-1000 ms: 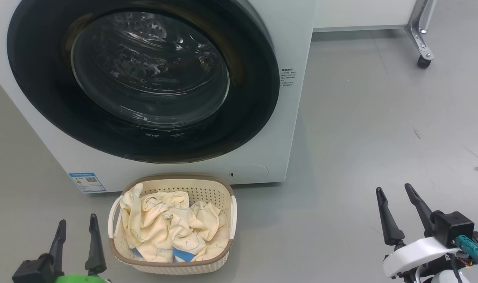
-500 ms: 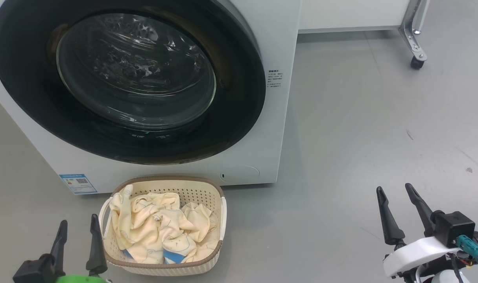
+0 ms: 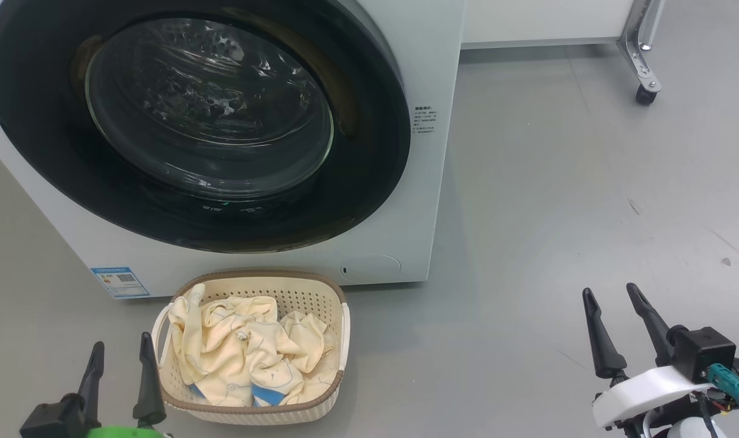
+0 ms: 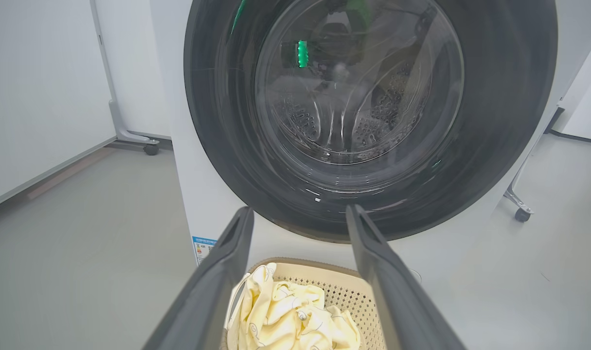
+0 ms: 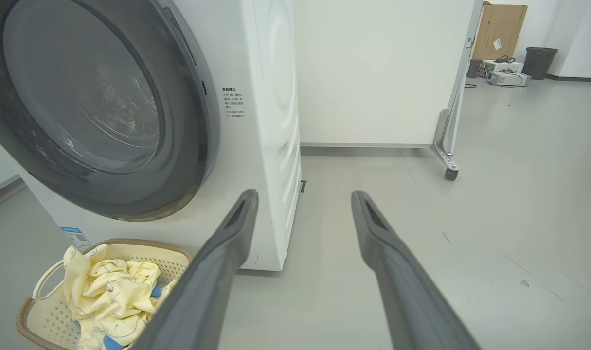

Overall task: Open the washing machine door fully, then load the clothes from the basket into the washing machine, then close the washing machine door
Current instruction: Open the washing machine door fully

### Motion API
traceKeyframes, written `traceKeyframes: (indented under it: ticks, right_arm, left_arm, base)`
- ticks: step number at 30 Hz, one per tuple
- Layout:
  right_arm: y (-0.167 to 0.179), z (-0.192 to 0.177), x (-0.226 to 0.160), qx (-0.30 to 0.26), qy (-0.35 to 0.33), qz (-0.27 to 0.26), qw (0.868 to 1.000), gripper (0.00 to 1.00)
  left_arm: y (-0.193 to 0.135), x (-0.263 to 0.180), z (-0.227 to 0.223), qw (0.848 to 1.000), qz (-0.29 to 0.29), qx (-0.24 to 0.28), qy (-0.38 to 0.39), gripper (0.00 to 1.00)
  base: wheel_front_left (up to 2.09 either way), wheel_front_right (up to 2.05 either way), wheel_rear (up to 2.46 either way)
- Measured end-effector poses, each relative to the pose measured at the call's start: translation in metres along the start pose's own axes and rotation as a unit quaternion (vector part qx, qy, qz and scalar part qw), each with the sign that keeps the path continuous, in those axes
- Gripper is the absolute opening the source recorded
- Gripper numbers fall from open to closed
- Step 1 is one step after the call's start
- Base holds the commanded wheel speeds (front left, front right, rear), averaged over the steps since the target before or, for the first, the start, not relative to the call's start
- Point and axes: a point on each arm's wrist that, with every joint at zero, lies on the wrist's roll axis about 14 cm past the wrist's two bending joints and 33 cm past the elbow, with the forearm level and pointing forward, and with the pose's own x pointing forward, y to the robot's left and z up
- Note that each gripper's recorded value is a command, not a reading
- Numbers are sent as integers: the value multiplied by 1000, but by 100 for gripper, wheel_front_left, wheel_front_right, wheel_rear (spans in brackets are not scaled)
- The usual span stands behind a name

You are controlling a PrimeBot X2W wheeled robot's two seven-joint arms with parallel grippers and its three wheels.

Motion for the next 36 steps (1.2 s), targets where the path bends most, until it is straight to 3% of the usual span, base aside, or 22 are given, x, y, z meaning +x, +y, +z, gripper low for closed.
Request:
traceKeyframes:
  ticks: [1,13,24,27,34,35,36]
  right_arm:
    - [0,0,0,3,-1,-1,1000,0]
    - [3,1,1,46,-7,-9,999,0]
    - [-18,2,-2,197,-31,-75,977,0]
    - [-36,3,-5,267,-50,-115,956,0]
    - [-76,-11,-16,456,-89,-201,862,0]
    - [-76,-11,-16,456,-89,-201,862,0]
    - [-78,-15,-17,476,-90,-209,850,0]
  left_arm:
    - [0,0,0,1000,0,-1,0,100]
    - [1,0,-2,1000,1,-4,3,100]
    - [-1,1,-5,1000,-1,-5,7,100]
    - [-2,2,-6,1000,-3,-6,8,100]
    - [-9,1,-11,1000,-11,-15,15,100]
    - [-9,1,-11,1000,-11,-15,15,100]
    - [-9,1,-11,1000,-11,-15,16,100]
  base:
    - [0,0,0]
    - [0,0,0]
    - [0,0,0]
    - [0,0,0]
    - [0,0,0]
    - [0,0,0]
    - [0,0,0]
